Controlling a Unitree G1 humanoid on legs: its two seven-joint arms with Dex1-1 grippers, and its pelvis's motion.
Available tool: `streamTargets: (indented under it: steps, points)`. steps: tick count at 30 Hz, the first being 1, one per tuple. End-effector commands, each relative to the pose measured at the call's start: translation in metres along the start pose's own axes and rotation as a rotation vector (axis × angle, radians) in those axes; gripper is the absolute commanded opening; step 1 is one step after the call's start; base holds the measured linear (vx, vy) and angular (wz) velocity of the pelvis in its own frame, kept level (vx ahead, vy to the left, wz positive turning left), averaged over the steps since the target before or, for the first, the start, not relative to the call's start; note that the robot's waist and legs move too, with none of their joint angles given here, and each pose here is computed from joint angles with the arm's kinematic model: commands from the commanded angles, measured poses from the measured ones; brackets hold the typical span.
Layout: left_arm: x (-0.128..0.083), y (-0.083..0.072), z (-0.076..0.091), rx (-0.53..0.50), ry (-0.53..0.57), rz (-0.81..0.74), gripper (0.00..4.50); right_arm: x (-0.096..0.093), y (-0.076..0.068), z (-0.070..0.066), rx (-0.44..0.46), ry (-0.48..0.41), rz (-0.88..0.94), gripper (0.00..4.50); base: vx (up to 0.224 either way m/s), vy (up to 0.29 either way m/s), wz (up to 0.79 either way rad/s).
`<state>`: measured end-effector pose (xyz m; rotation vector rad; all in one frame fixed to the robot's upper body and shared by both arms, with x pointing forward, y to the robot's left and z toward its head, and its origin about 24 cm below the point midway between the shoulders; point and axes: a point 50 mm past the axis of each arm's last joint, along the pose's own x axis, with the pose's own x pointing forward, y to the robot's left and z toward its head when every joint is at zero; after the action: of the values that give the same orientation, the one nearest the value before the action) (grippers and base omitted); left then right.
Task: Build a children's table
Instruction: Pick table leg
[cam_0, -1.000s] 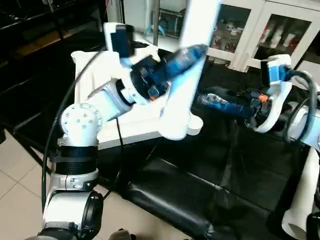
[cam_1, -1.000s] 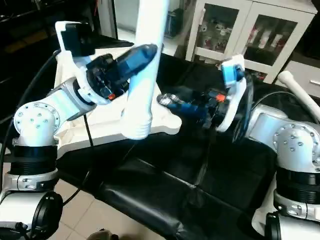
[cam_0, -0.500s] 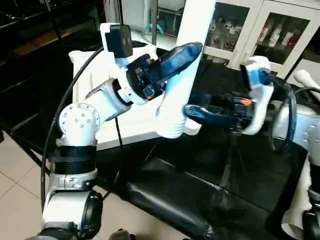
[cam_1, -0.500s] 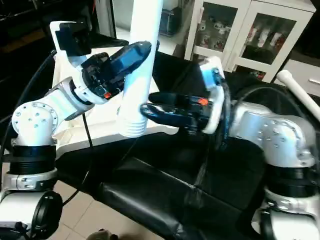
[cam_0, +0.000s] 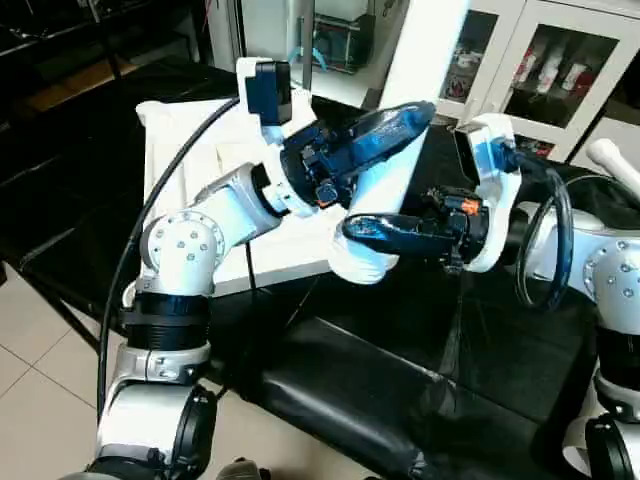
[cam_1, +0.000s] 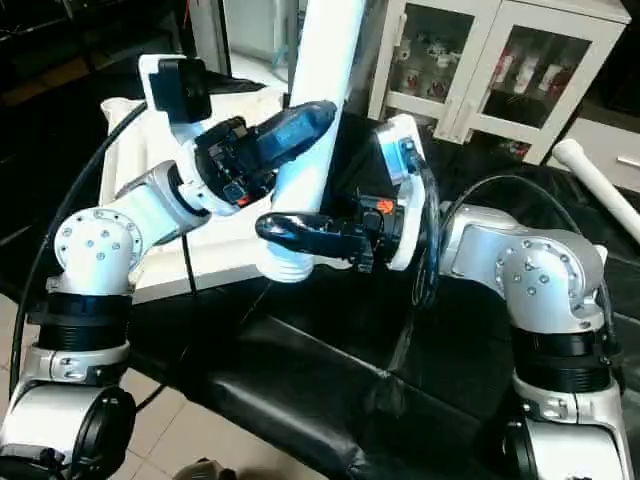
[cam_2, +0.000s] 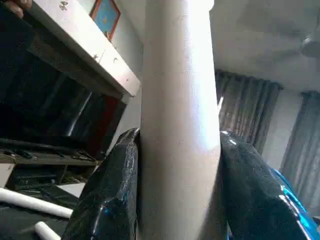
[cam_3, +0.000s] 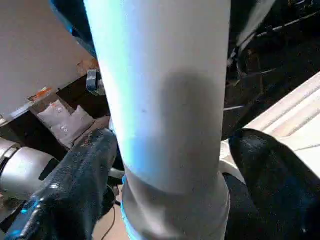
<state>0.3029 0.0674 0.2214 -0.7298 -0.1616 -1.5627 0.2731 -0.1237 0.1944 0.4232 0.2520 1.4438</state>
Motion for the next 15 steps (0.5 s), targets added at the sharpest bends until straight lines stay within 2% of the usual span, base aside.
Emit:
streamTargets:
  steps: [1,13,15]
  points:
    - [0.002,-0.001,0.002,0.014,0.001,-0.011,1.94,0.001,0.004,0.000,-0.011,0.019,0.016,3.66,0.000,0.000,0.00]
    - [0.001,-0.001,0.000,0.016,0.000,-0.003,1.94,0.002,-0.002,0.000,-0.026,0.017,-0.041,2.62,0.000,0.000,0.00]
    - [0.000,0.004,-0.002,0.051,0.015,0.061,1.94,0.002,-0.006,0.000,-0.045,0.015,-0.093,2.51,0.000,0.000,0.00]
